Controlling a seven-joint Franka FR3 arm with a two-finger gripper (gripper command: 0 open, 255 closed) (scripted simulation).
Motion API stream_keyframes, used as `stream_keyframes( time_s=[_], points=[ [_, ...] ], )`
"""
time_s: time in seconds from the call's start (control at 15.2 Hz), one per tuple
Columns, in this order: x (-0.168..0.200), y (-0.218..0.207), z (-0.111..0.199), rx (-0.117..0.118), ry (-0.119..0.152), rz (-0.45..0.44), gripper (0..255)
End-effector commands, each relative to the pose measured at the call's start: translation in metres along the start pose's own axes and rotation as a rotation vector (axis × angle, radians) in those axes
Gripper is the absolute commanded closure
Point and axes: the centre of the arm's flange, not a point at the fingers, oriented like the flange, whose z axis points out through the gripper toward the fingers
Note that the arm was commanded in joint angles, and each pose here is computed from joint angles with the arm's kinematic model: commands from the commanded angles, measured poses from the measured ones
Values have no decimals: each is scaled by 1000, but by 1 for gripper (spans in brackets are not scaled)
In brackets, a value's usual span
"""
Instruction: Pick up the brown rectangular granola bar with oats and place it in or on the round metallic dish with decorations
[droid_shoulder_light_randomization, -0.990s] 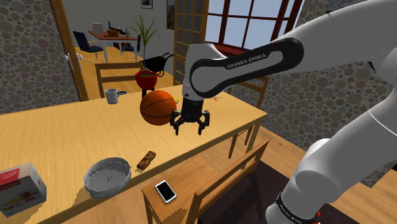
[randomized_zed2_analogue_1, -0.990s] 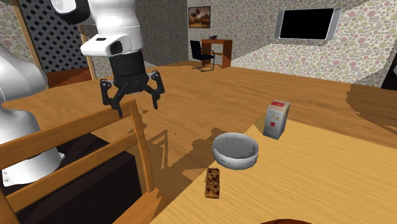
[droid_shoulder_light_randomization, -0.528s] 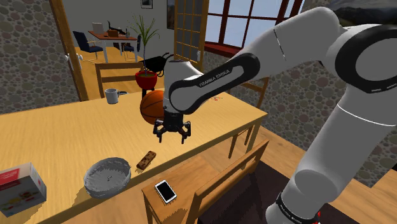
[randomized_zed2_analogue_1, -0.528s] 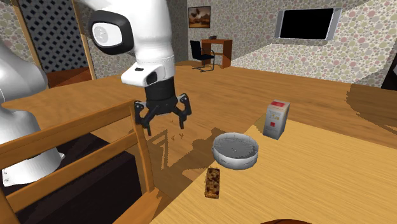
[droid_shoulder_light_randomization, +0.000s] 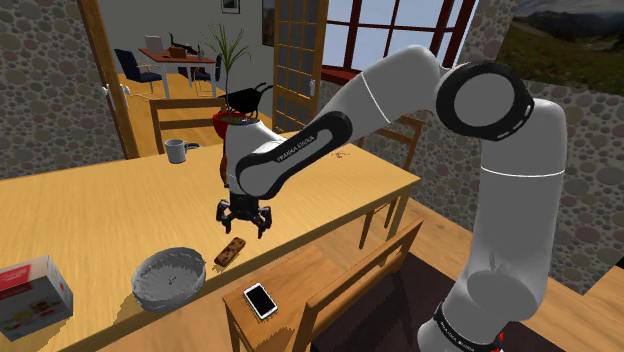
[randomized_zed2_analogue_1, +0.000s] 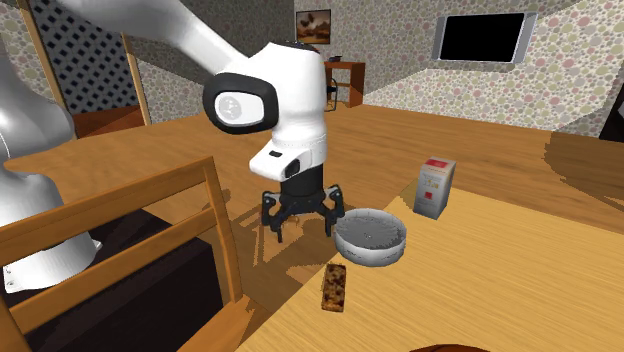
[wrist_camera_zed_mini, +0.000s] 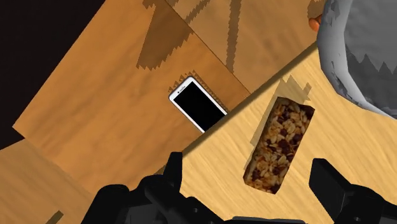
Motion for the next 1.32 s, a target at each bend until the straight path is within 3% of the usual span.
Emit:
stream_keyframes(
  time_s=[0.0, 0.33, 0.79, 1.25],
  points=[
    [10, -16, 20, -4, 6, 42, 0],
    [29, -57, 62, -12, 17, 133, 0],
    [29, -56, 99, -12, 17, 133, 0],
    [29, -56, 102, -12, 17, 133, 0]
  ],
)
